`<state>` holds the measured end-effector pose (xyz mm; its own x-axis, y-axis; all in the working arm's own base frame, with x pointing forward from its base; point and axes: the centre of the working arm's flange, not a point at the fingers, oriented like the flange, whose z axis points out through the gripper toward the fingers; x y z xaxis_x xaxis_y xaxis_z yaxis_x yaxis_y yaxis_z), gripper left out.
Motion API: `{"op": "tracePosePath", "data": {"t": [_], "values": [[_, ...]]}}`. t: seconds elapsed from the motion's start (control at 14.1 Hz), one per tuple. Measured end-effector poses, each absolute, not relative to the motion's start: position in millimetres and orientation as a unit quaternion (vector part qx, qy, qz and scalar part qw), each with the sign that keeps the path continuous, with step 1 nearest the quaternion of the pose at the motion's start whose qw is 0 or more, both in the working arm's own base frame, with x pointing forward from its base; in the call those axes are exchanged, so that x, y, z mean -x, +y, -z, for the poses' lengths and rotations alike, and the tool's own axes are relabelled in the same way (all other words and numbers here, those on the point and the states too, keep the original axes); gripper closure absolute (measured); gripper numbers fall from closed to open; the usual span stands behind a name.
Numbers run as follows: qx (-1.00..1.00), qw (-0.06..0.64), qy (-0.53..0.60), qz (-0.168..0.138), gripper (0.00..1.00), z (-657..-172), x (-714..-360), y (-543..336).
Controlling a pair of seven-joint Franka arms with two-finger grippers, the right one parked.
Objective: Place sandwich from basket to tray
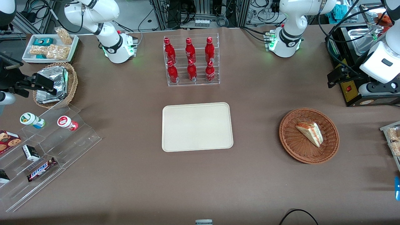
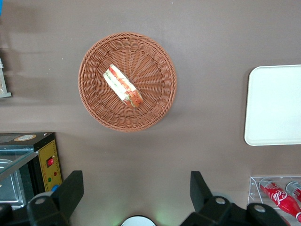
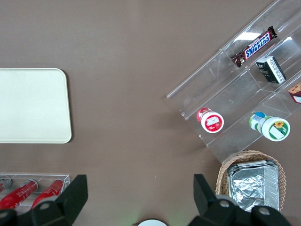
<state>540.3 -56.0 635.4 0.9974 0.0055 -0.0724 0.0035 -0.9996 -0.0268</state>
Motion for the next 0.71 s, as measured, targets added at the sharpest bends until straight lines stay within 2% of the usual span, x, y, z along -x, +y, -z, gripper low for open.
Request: {"op": "tracePosePath", "data": {"t": [0.71], "values": [[0.998,0.012,-0.001,-0.056,0.0,-632.2,-535.8,-57.7]]}}
